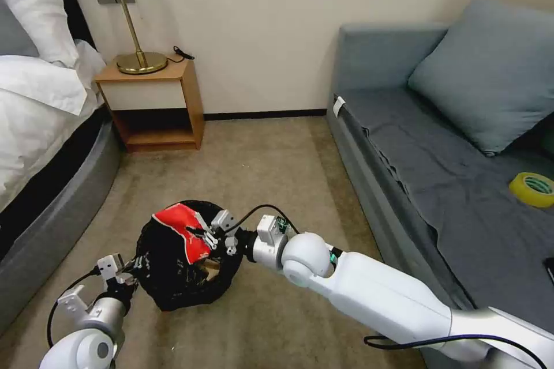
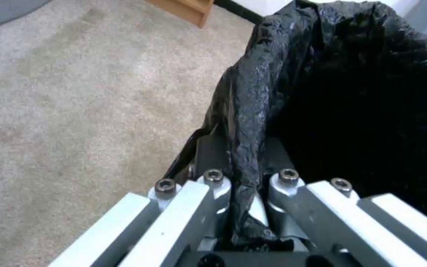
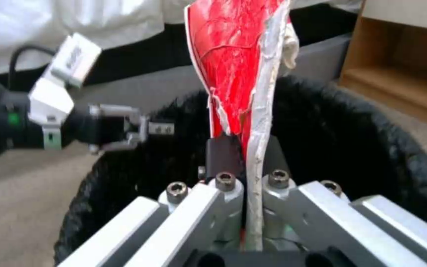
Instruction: Pick up the trash bin, then pick up the garbage on the floor and place it into the trash bin.
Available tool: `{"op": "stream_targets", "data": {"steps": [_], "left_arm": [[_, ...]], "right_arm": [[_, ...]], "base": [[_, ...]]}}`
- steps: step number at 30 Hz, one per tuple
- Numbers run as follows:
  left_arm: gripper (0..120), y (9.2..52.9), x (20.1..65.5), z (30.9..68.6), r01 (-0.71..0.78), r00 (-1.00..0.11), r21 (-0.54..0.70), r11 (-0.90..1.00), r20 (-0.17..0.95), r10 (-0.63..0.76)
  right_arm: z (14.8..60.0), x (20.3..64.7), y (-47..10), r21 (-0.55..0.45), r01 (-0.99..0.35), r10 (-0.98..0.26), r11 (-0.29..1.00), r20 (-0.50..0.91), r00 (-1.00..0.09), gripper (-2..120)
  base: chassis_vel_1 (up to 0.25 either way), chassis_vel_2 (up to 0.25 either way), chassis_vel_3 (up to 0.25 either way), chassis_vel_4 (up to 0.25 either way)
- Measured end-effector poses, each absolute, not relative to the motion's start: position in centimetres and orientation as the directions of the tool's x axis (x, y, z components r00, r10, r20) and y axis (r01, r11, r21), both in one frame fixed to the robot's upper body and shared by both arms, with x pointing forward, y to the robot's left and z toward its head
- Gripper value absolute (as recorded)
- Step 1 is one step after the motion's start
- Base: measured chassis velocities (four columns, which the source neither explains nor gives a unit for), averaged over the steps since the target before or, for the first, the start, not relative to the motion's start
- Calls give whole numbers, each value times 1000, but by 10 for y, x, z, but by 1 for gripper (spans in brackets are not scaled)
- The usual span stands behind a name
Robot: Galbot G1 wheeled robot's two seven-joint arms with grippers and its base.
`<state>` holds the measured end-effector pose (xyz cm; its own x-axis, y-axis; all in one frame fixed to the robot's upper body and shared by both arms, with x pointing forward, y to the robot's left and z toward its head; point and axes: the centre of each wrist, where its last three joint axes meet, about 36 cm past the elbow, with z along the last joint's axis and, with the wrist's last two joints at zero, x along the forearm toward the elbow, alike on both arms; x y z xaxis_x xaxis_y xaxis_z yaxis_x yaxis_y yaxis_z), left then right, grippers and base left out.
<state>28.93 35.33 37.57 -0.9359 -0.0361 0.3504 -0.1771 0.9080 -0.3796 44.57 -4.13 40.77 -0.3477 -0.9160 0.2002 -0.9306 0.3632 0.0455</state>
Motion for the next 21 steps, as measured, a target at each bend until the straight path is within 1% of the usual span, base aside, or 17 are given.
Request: {"op": "stream_targets", "data": {"steps": [3, 4, 6, 7, 11, 12, 13, 15, 16, 17, 18, 19, 21], "left_arm": [[4, 352, 289, 376, -178, -936, -381, 907, 350, -37], [4, 351, 289, 376, -178, -937, -382, 907, 349, -37], [4, 350, 289, 377, -177, -937, -384, 906, 346, -37], [4, 350, 289, 377, -177, -937, -384, 906, 346, -37], [4, 347, 288, 377, -178, -938, -384, 906, 344, -39], [4, 347, 288, 377, -178, -938, -384, 906, 344, -39], [4, 347, 288, 378, -178, -938, -384, 906, 343, -39], [4, 345, 285, 378, -179, -939, -383, 906, 341, -41], [4, 345, 285, 378, -179, -939, -383, 906, 341, -41], [4, 345, 285, 378, -180, -939, -383, 906, 341, -42], [4, 345, 283, 379, -182, -939, -382, 906, 340, -45], [4, 345, 283, 379, -182, -939, -382, 906, 340, -45], [4, 345, 281, 379, -184, -940, -381, 906, 338, -48]], "right_arm": [[403, 444, -42, 34, -931, -913, 365, 209, -350, 0], [400, 443, -45, 23, -930, -910, 366, 218, -353, 2], [398, 442, -49, 18, -929, -906, 370, 226, -357, 12], [398, 442, -49, 18, -929, -906, 370, 226, -357, 12], [397, 441, -57, 2, -923, -899, 384, 230, -373, 28], [397, 441, -57, 2, -923, -899, 384, 230, -373, 28], [397, 441, -59, 0, -922, -897, 387, 230, -377, 32], [396, 438, -66, -16, -917, -890, 398, 234, -391, 44], [396, 438, -66, -16, -917, -890, 398, 234, -391, 44], [396, 437, -69, -24, -914, -887, 404, 235, -398, 47], [397, 436, -74, -31, -910, -882, 413, 235, -409, 54], [397, 436, -74, -31, -910, -882, 413, 235, -409, 54], [398, 432, -82, -39, -900, -871, 434, 235, -431, 64]], "base": [[0, 0, 0, 0], [0, 0, 0, 0], [0, 0, 0, 0], [0, 0, 0, 0], [0, 0, 0, 0], [0, 0, 0, 0], [0, 0, 0, 0], [0, 0, 0, 0], [0, 0, 0, 0], [0, 0, 0, 0], [0, 0, 0, 0], [0, 0, 0, 0], [0, 0, 0, 0]]}}
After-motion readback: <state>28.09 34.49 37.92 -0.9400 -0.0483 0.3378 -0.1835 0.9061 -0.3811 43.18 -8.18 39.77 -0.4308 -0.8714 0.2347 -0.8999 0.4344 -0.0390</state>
